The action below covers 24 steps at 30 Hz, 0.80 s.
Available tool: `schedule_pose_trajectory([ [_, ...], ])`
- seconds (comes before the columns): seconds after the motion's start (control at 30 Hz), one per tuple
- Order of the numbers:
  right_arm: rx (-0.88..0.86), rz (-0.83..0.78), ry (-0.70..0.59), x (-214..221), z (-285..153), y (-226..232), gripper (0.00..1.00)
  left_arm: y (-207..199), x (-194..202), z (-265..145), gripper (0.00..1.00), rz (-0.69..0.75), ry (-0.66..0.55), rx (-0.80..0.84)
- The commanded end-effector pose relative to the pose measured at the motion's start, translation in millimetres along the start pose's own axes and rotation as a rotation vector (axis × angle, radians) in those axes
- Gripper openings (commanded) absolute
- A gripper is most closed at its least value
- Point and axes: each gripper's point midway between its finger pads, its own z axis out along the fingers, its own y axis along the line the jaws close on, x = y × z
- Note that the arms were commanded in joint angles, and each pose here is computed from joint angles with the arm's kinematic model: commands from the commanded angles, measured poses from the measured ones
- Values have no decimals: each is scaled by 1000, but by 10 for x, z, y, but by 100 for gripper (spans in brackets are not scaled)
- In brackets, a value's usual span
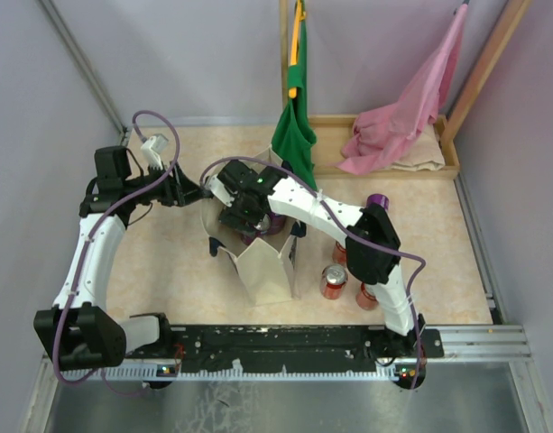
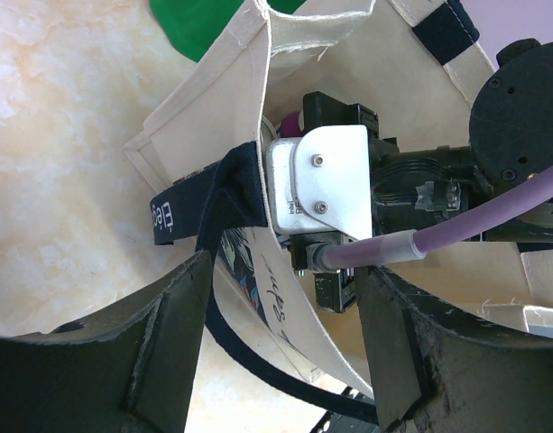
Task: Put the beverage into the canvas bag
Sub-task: Place the drink in the canvas bag.
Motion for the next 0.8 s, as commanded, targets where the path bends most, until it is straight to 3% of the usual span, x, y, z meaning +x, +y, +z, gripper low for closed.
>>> schedule_pose_trajectory([
  [0.0, 51, -69, -151, -375, -500, -86, 83, 36, -54, 10, 70, 21, -22, -7],
  [0.77, 3, -61, -149, -400, -610, 115, 83, 51, -4, 38, 70, 19, -21, 7],
])
